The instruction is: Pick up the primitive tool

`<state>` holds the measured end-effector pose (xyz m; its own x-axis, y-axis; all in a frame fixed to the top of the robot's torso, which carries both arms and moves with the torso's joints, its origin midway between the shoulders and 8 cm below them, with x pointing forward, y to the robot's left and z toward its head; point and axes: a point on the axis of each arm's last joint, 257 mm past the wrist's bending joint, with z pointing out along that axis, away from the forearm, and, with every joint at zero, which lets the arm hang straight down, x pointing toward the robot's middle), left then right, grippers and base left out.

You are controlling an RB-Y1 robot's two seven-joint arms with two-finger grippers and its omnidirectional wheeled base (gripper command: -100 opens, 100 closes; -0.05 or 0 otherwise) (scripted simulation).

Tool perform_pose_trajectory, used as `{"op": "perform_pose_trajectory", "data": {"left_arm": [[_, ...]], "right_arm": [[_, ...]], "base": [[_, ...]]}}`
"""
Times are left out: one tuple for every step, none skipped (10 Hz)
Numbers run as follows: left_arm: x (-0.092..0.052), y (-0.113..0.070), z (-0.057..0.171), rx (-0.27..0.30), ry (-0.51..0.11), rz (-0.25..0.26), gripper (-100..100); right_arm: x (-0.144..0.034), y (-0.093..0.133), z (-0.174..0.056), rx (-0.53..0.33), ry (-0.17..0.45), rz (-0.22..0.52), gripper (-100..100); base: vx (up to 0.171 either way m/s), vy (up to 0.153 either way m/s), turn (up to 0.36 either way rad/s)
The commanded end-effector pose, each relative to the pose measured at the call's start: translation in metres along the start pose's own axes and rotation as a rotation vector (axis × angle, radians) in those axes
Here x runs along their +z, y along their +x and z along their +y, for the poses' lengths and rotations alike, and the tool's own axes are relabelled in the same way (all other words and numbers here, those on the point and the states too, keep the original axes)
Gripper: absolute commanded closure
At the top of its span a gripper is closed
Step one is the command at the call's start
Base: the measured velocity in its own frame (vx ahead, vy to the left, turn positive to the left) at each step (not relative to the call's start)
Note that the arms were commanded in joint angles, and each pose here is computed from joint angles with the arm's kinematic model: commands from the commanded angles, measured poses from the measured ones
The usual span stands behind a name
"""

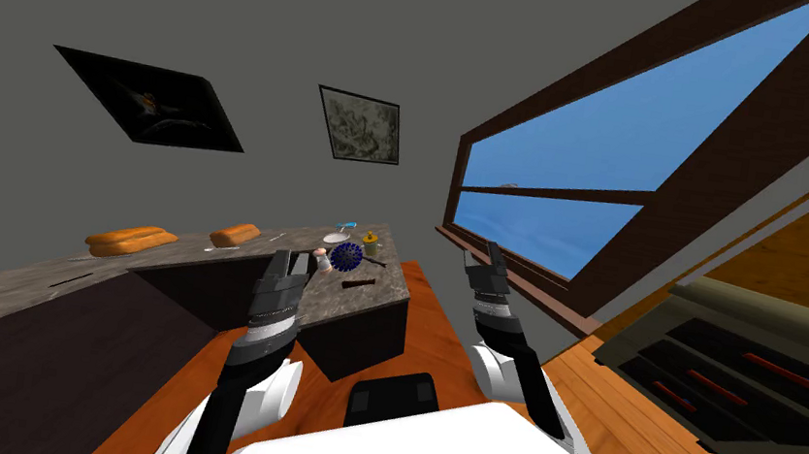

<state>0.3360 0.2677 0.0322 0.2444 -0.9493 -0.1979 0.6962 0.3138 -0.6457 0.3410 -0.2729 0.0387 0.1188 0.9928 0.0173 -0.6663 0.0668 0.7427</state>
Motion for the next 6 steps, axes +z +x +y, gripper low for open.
{"op": "perform_pose_trajectory", "data": {"left_arm": [[0.002,0.005,0.004,-0.011,-0.006,0.027,-100],[0.004,0.009,0.008,-0.023,-0.015,0.046,-100],[0.006,0.014,0.013,-0.041,-0.027,0.065,-100],[0.009,0.019,0.02,-0.063,-0.045,0.082,-100],[0.012,0.025,0.029,-0.089,-0.066,0.096,-100],[0.016,0.031,0.037,-0.119,-0.086,0.109,-100]], "right_arm": [[0.0,0.0,0.0,0.0,0.0,0.0,0],[0.0,0.0,0.0,0.0,0.0,0.0,0],[0.0,0.0,0.0,0.0,0.0,0.0,0],[0.0,0.0,0.0,0.0,0.0,0.0,0],[0.0,0.0,0.0,0.0,0.0,0.0,0],[0.0,0.0,0.0,0.0,0.0,0.0,0]], "base": [[-0.011,-0.007,-0.011],[-0.021,-0.017,-0.015],[-0.031,-0.016,-0.017],[-0.038,-0.017,-0.019],[-0.048,-0.02,-0.027],[-0.048,-0.032,-0.033]]}}
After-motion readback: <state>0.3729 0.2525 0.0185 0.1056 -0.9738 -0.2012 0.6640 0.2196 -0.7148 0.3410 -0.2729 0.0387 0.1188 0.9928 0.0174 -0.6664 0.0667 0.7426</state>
